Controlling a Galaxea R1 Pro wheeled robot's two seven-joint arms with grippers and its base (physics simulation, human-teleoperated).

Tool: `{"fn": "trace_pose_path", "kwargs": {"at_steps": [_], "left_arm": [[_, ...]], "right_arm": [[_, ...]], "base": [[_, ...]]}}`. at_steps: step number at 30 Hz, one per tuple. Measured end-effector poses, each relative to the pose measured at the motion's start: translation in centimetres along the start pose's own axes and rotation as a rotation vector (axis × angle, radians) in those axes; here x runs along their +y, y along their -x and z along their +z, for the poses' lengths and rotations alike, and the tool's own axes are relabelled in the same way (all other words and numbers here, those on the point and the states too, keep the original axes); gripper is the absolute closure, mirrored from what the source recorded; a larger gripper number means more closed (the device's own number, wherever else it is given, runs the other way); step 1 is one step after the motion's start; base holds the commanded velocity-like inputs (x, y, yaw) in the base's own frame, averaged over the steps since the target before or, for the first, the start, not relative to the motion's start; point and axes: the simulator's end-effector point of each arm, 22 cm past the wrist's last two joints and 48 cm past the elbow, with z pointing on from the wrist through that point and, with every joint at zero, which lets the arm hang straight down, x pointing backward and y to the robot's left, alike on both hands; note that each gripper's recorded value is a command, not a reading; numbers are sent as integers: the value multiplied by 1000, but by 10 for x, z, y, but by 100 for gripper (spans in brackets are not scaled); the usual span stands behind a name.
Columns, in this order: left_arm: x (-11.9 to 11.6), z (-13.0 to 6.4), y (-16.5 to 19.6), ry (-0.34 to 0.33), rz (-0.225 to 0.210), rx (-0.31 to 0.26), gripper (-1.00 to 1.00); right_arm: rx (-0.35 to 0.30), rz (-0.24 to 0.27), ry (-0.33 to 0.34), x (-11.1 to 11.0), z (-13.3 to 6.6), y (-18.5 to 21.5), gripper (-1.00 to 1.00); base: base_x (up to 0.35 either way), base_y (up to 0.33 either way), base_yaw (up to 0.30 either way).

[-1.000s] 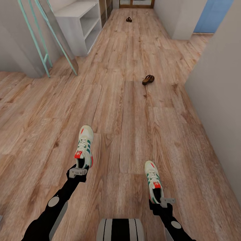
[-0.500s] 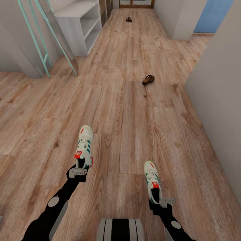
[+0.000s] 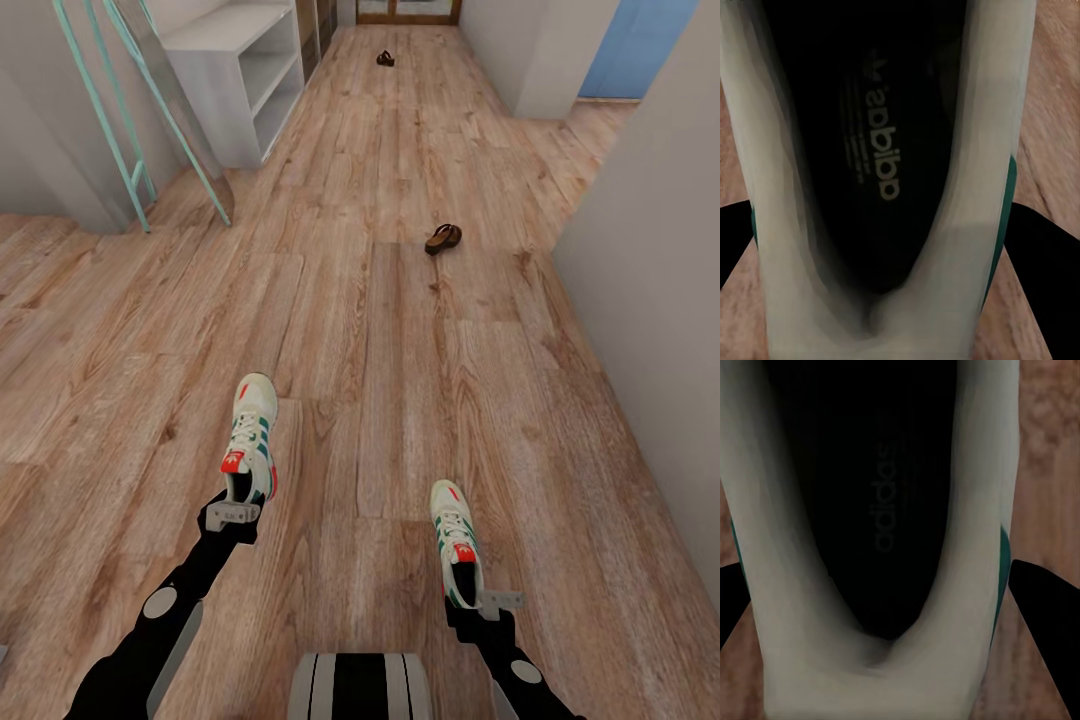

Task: Pick up the two gym shoes and the two sandals from the corridor floor and place them onto the hallstand (shoe rack) in the corridor, making sure they are on the rack and not on the floor. Arrange them so the two gym shoes are next to each other and the two sandals are next to each other.

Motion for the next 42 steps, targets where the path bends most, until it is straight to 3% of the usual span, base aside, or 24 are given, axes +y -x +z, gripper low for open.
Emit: {"fn": "trace_pose_path", "kwargs": {"at_steps": [5,14,31,42], "left_arm": [[2,0,6,8,-4,-11,100],[19,0,8,80,-8,-14,100],[18,0,13,74,-4,-32,100],[16,-3,39,74,2,-78,100]], "right_arm": [[0,1,0,0,0,0,100],[0,0,0,0,0,0,100],[1,1,1,0,0,0,100],[-29,-3,4,1,-4,15,100]], "base": [[0,0,0],[0,0,0],[0,0,0],[0,0,0]]}}
